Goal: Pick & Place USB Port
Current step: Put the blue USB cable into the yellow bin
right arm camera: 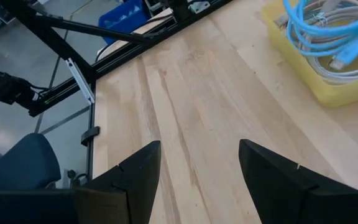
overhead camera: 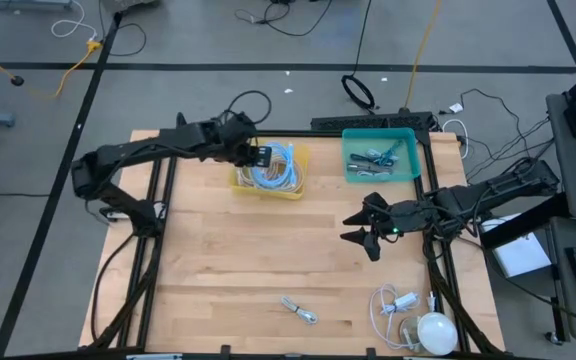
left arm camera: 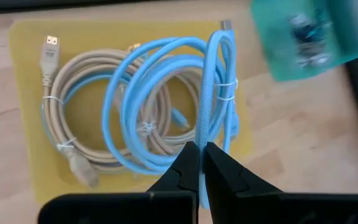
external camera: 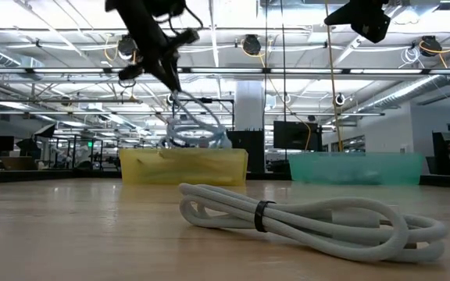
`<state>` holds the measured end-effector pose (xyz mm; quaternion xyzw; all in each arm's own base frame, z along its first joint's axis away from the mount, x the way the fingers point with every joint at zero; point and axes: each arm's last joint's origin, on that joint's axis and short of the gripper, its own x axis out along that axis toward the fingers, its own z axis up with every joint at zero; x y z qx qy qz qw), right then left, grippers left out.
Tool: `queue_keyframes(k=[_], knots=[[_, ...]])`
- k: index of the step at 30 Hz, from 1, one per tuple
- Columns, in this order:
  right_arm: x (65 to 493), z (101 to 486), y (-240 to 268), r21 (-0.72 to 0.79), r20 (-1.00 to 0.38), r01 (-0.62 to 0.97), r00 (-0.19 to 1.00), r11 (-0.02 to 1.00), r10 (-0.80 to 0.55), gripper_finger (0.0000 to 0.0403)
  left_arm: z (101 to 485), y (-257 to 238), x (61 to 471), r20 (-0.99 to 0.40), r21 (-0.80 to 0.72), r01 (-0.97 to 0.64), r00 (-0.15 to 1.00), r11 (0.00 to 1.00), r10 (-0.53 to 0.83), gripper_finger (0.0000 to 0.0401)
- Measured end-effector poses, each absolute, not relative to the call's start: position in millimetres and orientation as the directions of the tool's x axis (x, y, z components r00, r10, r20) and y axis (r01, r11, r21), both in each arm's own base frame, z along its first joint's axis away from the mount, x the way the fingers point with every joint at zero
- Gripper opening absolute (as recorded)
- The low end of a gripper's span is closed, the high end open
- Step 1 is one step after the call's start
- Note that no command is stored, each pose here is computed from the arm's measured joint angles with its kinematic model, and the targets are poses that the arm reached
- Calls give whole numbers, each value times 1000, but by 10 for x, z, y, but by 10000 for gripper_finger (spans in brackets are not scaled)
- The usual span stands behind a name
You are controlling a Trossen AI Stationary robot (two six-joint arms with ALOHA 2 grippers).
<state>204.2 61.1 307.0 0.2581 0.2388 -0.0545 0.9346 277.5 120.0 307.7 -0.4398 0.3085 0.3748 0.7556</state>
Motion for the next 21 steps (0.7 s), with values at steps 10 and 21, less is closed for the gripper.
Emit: queue_keyframes(k=[10,21], knots=[[2042,3070,612,464,-475,229,880,856,22,209,2503,1410,3167,-856,-379,-839,478,391,196,6],[2041,3069,614,474,-475,231,879,850,26,209,2247,1562,3207,-894,-337,-868,416,365,163,6]])
